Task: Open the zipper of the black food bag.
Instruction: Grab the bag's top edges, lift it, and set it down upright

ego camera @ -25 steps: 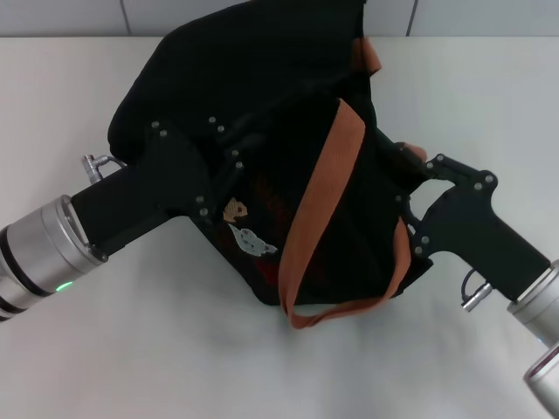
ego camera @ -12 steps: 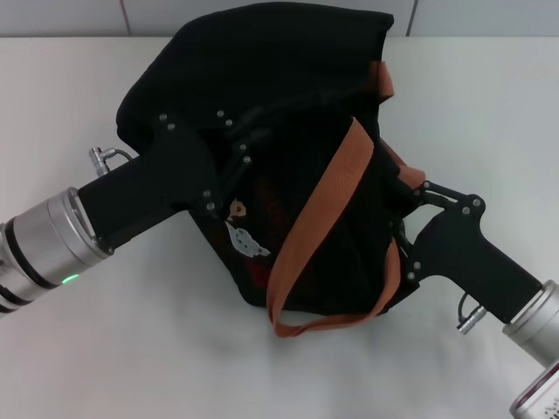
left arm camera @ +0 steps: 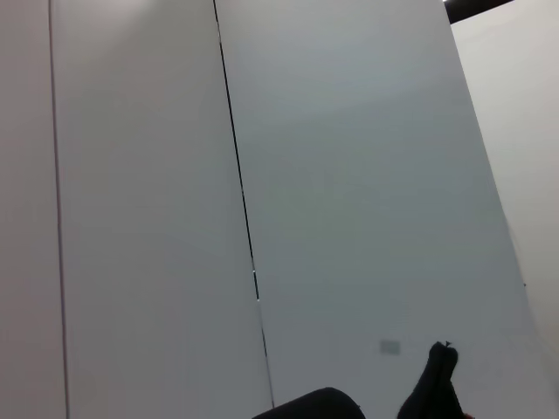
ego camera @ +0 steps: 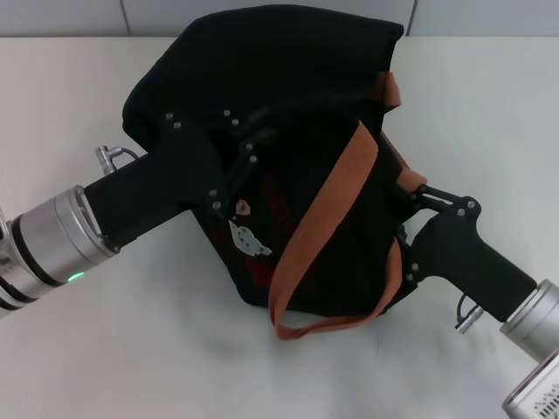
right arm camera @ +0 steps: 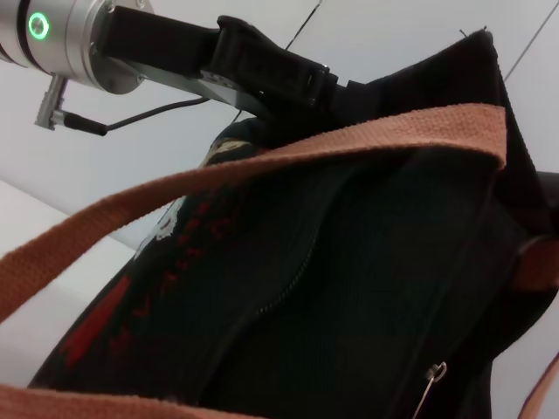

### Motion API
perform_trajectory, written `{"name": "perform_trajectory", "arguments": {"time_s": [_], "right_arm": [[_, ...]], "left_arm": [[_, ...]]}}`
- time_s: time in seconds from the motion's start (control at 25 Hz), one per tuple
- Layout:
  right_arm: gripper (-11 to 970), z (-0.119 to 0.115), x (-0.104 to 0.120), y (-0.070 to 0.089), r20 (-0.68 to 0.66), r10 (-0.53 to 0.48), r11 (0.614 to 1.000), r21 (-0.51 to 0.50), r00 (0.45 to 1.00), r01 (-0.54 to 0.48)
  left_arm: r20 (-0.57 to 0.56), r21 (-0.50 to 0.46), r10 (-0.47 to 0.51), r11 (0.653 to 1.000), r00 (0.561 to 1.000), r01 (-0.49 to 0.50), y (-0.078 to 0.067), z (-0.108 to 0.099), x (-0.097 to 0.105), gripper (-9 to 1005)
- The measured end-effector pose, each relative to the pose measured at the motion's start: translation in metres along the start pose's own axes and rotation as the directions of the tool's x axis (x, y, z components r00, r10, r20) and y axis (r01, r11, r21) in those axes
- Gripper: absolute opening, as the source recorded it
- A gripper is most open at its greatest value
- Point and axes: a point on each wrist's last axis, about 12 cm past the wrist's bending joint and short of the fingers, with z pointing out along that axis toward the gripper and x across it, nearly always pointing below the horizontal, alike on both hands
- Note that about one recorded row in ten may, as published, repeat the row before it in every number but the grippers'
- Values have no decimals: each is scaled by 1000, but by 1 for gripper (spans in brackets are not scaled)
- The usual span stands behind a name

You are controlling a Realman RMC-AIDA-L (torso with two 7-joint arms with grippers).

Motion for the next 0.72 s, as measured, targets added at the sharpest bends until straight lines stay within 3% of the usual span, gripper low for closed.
{"name": "perform_trajectory", "arguments": {"time_s": [0.72], "right_arm": [[303,15,-6,-5,38,8,1000,20,999,-9]], "left_arm": [[1,17,-17,1000,1000,17,-4,1,1,141]]}}
